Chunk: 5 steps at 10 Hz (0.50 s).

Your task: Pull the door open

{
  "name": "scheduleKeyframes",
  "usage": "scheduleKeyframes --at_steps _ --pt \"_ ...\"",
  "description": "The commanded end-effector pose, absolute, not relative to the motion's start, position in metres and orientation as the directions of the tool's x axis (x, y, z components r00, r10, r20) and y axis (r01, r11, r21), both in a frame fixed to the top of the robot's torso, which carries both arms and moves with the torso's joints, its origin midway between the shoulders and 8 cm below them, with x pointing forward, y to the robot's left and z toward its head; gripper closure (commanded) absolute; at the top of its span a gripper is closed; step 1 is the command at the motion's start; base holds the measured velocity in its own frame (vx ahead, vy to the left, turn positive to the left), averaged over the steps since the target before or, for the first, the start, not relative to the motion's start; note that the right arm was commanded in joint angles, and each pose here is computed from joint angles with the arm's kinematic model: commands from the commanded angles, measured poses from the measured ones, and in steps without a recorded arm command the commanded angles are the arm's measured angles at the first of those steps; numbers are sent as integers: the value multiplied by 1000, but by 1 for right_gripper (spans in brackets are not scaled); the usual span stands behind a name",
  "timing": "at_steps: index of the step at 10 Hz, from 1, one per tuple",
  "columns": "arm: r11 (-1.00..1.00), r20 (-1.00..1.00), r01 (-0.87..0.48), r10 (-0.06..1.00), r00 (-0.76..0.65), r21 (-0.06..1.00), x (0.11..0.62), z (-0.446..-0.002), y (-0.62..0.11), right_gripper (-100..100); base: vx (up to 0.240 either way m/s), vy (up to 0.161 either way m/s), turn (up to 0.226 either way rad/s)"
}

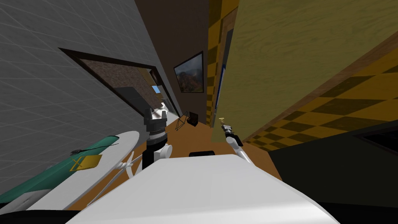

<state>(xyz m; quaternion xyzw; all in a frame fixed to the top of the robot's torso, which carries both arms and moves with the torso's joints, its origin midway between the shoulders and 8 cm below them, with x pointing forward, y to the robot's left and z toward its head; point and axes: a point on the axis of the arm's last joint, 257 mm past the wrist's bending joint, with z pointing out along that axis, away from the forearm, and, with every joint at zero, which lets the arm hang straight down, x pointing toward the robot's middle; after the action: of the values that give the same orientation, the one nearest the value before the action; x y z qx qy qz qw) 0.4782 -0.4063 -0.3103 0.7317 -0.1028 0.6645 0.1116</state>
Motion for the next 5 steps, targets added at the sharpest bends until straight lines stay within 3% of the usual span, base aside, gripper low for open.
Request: scheduleKeyframes --at_steps 1,2,3,5 --pt "-963 997 -271 -8 76 13 493 -296 -393 -100 14 30 -65" --pt "-955 995 -295 -5 99 25 481 -309 -406 -100 13 -8 -60" --pt "-955 995 -295 -5 99 25 481 -309 -406 100 4 -16 42" --pt "-955 995 -295 -5 99 25 481 -309 -406 100 -2 9 7"
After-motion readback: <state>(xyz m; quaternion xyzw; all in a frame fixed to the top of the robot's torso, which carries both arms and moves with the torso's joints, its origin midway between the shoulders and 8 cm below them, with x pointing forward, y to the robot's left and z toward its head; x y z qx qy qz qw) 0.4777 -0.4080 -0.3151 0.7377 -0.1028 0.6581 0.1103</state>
